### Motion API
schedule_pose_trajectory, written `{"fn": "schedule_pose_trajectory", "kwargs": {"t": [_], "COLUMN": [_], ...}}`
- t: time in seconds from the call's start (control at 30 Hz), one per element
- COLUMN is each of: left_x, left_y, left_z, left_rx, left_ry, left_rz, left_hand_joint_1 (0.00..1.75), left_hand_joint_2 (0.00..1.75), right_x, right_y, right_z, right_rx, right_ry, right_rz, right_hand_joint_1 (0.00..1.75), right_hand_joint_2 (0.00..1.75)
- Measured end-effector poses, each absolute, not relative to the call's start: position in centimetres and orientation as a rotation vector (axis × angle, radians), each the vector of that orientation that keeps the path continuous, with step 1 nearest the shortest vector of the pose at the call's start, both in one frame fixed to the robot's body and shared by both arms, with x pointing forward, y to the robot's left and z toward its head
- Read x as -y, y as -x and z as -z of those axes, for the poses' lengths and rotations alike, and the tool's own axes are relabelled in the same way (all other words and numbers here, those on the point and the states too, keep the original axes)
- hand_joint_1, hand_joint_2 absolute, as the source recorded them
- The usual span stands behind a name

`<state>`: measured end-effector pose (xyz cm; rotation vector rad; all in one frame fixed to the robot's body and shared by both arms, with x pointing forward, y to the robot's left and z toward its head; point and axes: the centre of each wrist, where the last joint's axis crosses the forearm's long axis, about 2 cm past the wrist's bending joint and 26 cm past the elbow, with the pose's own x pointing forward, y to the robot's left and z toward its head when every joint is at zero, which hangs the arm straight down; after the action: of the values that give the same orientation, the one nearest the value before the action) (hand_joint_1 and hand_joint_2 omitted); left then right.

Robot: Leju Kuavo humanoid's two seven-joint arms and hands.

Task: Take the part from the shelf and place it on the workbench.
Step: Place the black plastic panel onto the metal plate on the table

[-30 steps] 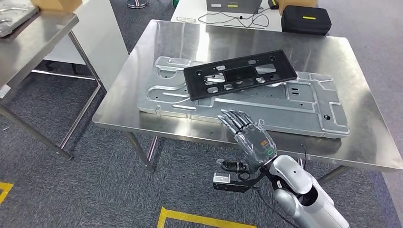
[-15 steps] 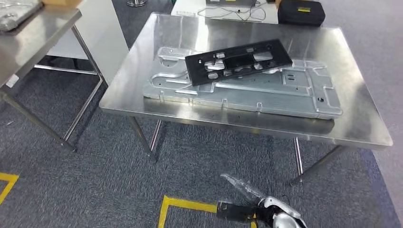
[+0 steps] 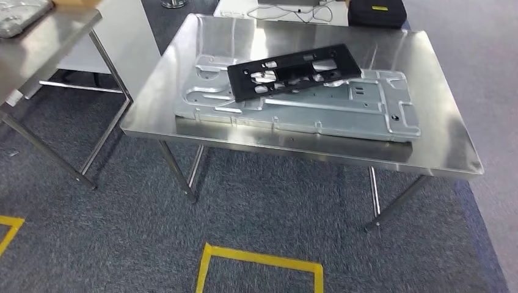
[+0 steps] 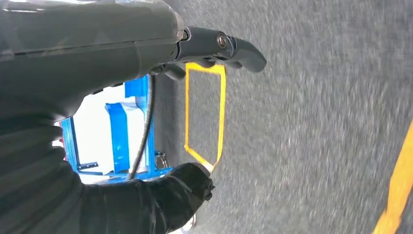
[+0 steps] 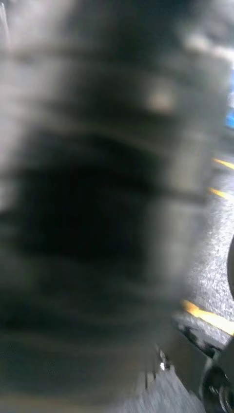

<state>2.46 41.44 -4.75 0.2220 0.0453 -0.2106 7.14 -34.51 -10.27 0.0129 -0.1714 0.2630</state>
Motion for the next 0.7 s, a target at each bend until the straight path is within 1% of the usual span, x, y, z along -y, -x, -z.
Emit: {"fn": "schedule_pose_trajectory", "kwargs": {"t": [0.3, 0.47, 0.7], "left_x": [-41.3, -41.3, -41.1], "left_y": [-2.2, -2.3, -2.3], "left_z": [5.0, 4.5, 3.8], "left_rx": [-0.055, -0.05, -0.006], "left_ry": [-0.194, -0.165, -0.175], "left_rz": [0.214, 0.217, 0.218], "left_hand_joint_1": [0.0, 0.0, 0.0], "left_hand_joint_2": [1.75, 1.75, 1.75], "right_x": [33.9, 32.7, 31.4], "right_y": [-5.8, -4.9, -3.9], "right_z": [10.7, 11.0, 11.1], "right_rx": [0.107, 0.147, 0.221], "right_ry": [-0.038, -0.071, -0.119], "right_rz": [-0.088, 0.052, 0.113], "right_hand_joint_1": [0.0, 0.0, 0.0], "right_hand_joint_2": [0.0, 0.0, 0.0]}}
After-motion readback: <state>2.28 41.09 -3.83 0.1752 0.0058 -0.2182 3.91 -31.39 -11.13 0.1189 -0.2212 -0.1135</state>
